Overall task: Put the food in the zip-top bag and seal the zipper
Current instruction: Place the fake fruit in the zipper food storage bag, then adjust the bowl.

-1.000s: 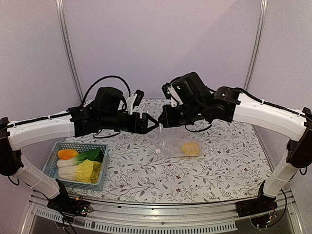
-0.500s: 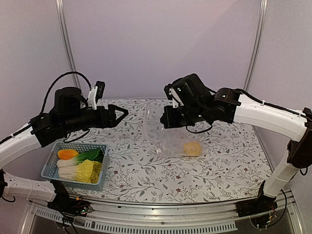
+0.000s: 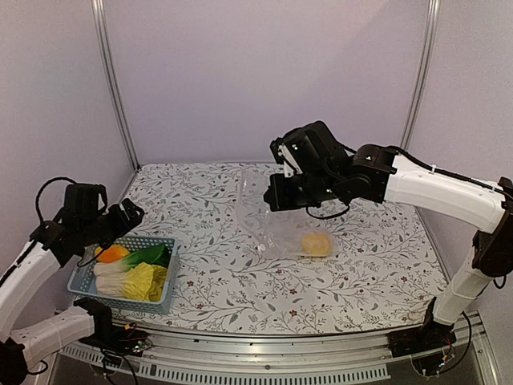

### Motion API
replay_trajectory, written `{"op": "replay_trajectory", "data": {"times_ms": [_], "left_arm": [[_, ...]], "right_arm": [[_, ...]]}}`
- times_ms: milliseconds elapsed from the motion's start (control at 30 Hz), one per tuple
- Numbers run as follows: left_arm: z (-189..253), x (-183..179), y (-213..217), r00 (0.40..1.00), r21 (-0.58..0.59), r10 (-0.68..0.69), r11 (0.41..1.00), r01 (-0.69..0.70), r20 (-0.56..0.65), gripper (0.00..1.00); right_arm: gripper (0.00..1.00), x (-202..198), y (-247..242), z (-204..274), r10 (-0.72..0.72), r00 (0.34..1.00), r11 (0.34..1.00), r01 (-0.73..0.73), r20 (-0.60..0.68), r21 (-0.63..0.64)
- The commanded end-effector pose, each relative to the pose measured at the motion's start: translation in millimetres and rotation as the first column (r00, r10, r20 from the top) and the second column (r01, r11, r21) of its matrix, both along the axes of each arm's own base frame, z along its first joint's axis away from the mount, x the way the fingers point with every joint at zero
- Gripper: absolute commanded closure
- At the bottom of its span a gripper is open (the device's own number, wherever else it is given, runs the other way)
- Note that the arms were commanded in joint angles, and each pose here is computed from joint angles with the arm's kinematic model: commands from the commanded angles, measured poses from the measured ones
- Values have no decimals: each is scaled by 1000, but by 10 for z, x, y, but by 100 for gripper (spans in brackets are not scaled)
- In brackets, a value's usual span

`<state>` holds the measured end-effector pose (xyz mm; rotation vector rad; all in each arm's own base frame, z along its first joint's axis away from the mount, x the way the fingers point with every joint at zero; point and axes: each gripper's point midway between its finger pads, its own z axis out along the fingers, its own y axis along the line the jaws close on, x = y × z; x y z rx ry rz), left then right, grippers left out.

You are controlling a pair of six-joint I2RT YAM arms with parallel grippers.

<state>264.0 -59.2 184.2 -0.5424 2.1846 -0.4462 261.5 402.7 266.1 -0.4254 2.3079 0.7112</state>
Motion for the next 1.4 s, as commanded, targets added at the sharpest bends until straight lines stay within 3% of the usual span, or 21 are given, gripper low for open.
{"op": "replay_trajectory", "data": {"times_ms": [0,333,700,1133,1367], "left_arm": [[-386,-119,387,981,-65,163,983,-170,-102,0],[-740,-310,1104,859,-93,492,857,-506,-139,3],[-889,-504,1459,757,1,641,763,-646,-128,14],[-1024,-267,1544,791,36,593,803,-595,-151,24],[-1063,-24,1441,862,16,489,871,-492,-135,31]], "right_arm": [[100,-11,-92,122,-2,1000,1000,1,30,14],[100,-1,-163,132,-15,999,1000,14,32,16],[100,24,-176,154,-20,999,1000,19,32,23],[100,25,-189,148,-26,999,999,26,29,30],[100,30,-204,154,-31,999,999,30,30,32]]}}
